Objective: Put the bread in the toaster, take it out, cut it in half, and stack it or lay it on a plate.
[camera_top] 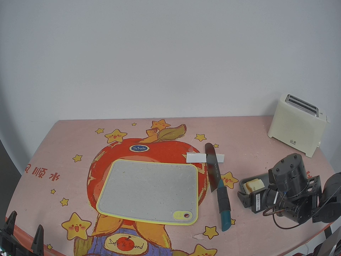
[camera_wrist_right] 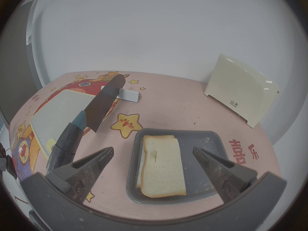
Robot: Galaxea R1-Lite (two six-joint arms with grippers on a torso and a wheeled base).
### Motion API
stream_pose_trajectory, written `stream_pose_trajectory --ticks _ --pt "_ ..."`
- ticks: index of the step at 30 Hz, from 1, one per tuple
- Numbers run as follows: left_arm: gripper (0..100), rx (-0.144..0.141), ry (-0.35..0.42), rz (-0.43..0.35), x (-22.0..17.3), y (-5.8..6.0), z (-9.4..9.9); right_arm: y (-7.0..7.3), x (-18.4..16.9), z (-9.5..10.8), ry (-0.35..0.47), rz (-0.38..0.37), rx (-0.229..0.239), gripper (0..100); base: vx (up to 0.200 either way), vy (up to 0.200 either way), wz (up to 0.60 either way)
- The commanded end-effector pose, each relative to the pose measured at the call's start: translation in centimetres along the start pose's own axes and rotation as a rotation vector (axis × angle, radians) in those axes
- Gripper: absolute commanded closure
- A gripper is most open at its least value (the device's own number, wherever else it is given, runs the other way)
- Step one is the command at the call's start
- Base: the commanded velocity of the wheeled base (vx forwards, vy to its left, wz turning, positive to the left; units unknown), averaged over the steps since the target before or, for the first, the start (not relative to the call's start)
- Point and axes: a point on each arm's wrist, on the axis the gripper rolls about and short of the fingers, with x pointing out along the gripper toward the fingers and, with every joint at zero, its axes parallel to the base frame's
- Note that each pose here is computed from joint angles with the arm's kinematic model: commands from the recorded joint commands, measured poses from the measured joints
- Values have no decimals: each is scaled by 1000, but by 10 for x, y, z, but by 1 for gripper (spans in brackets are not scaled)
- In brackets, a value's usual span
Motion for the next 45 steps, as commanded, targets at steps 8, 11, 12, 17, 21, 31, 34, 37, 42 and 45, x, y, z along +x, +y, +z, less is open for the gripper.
stream_pose_trajectory --ticks 8,11,12,17,21,31,34,37,42,45 --pt "0 0 6 0 0 0 -5 -4 0 3 -10 -11 18 0 0 0 0" --pt "0 0 8 0 1 0 -5 -13 -4 10 -41 -28 56 0 0 0 0" --pt "0 0 8 0 1 0 -5 -27 -8 18 -70 -58 101 0 0 0 0" --pt "0 -3 6 -1 0 0 -5 -66 -10 28 -103 -180 153 0 0 0 0" --pt "0 -3 6 0 0 0 -5 -114 -19 41 -203 -323 258 0 0 0 0" --pt "0 -3 6 -4 0 0 -5 -145 -77 4 -370 -351 260 0 0 0 0" --pt "0 -3 6 -6 0 0 -5 -139 -96 -32 -404 -337 240 0 0 0 0" --pt "0 -3 6 -4 0 0 -5 -134 -117 -56 -505 -310 207 0 0 0 0" --pt "0 -3 6 -4 0 0 -5 -127 -132 -120 -503 -256 136 0 0 0 0" --pt "0 -1 5 -4 0 0 -5 -123 -133 -155 -514 -246 105 0 0 0 0"
